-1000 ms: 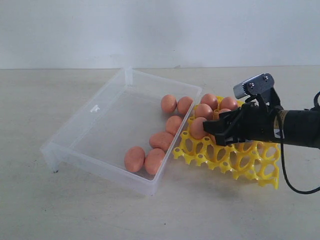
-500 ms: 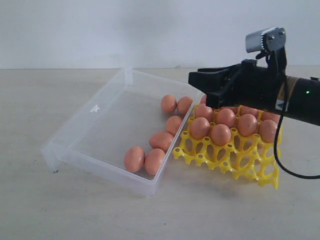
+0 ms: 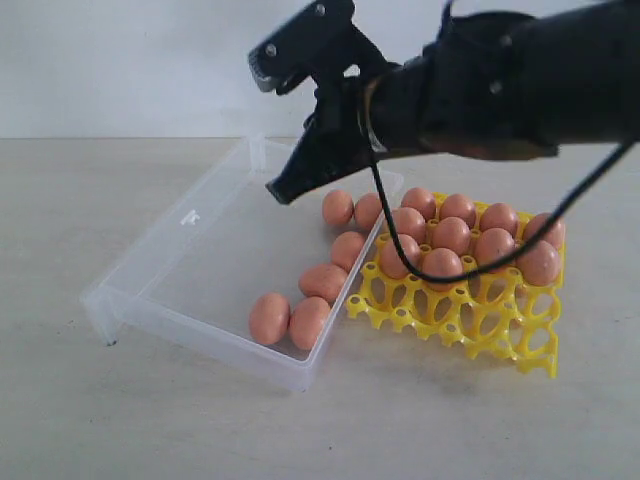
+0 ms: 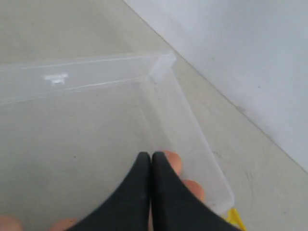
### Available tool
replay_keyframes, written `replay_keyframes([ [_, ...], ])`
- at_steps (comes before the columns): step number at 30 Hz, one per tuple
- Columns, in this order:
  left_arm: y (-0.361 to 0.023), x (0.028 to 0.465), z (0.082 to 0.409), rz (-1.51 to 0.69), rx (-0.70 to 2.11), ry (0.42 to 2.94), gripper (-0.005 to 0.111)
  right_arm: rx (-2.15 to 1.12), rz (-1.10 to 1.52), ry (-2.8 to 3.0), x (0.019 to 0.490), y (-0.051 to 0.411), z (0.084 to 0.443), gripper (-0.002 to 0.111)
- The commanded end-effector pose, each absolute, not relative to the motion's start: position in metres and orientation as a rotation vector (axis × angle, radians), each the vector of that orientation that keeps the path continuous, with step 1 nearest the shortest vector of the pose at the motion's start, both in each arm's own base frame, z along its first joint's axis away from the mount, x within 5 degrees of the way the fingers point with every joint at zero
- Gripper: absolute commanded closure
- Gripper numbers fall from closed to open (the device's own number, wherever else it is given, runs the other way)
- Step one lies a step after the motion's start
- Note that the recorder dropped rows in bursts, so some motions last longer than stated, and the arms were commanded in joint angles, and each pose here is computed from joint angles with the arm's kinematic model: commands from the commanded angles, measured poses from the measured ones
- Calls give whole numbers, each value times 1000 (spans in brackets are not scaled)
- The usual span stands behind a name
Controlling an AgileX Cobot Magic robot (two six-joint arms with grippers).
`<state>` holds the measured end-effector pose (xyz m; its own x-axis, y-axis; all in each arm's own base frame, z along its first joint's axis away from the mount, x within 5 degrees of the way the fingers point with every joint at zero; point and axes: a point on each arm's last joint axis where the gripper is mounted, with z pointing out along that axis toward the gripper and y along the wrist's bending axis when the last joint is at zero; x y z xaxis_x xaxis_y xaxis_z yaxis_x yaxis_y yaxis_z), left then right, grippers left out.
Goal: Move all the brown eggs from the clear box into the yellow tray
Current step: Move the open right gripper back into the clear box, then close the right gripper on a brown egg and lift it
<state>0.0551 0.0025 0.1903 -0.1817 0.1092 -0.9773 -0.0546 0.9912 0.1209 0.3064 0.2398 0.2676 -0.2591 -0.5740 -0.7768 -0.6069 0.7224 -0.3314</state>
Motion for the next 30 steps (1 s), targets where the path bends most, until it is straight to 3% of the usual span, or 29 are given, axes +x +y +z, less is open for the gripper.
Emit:
replay_keyframes([
  [1,2,55,190,137,30,1742,111,-1047,-22,2160,319,255,264,108],
  [7,2,55,190,137,30,1742,111,-1663,194,2437,313,281,235,108],
  [11,2,55,190,137,30,1742,111,-1662,215,2318,327,295,237,106],
  [12,2,55,190,137,30,1742,111,-1646,211,2298,329,296,238,103],
  [15,2,55,190,137,30,1742,111,-1710,177,2238,335,299,224,63],
  [17,2,55,190,137,30,1742,111,-1746,100,2245,340,298,212,57],
  [30,2,55,190,137,30,1742,111,-1750,-63,2318,366,281,167,57],
])
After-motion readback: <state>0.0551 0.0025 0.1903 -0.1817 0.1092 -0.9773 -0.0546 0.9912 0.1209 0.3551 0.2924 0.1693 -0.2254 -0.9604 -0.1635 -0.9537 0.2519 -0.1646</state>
